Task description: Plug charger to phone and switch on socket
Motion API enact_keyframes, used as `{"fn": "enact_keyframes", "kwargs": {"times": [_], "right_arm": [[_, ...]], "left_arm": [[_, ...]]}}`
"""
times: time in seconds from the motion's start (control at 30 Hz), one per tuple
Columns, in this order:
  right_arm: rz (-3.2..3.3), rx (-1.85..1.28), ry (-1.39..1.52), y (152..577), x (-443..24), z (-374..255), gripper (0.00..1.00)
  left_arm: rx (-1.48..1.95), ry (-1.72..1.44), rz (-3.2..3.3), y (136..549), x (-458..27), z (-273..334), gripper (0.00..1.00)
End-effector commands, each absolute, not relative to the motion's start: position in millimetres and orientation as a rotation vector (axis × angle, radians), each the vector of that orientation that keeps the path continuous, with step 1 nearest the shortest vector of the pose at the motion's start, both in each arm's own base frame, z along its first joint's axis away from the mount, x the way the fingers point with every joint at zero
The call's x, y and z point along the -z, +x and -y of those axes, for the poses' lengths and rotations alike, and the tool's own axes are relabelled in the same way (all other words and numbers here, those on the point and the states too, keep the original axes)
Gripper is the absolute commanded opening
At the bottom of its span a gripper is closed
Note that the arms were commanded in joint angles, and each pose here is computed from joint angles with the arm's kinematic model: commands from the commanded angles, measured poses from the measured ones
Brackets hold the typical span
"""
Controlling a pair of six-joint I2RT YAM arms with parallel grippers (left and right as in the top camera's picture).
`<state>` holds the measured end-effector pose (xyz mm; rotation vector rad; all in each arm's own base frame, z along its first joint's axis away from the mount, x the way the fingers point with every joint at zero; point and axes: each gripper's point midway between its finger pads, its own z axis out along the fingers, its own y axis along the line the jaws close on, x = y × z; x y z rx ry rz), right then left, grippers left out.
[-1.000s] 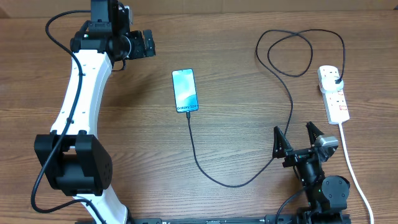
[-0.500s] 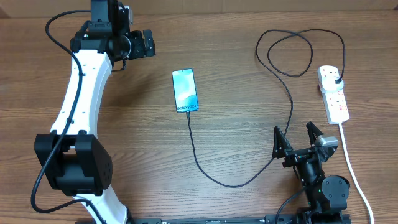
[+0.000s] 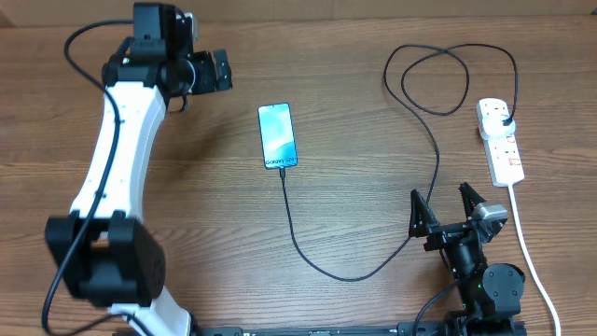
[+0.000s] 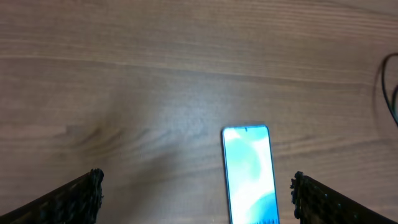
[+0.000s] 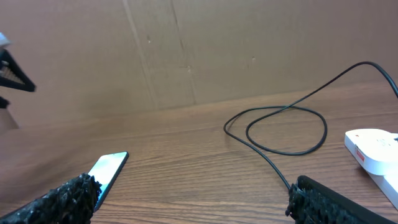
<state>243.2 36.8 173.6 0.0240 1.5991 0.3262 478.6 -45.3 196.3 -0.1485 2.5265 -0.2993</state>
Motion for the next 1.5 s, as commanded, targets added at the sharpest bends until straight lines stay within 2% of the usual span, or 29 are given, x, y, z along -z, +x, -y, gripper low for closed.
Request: {"fn": "enact_keyframes", "kwargs": {"times": [0.0, 0.47, 0.93, 1.47], "right_arm": [[-1.593, -0.319, 0.013, 243.2, -172.1, -37.3, 1.00], [-1.593, -0.319, 0.013, 243.2, -172.1, -37.3, 1.00], [-1.593, -0.319, 0.013, 243.2, -172.1, -37.3, 1.00], [-1.593, -0.319, 0.013, 243.2, -172.1, -37.3, 1.00]], "left_arm": [[0.291, -0.121, -2.448, 457.2, -233.4, 44.3, 1.00], [-0.004, -0.204, -2.399, 378.7, -242.3, 0.2, 1.00], [0.030, -0.199, -2.240, 251.5, -268.2, -3.4, 1.00], [0.063, -0.149, -2.105, 217.7, -243.6, 0.0, 1.00]]}}
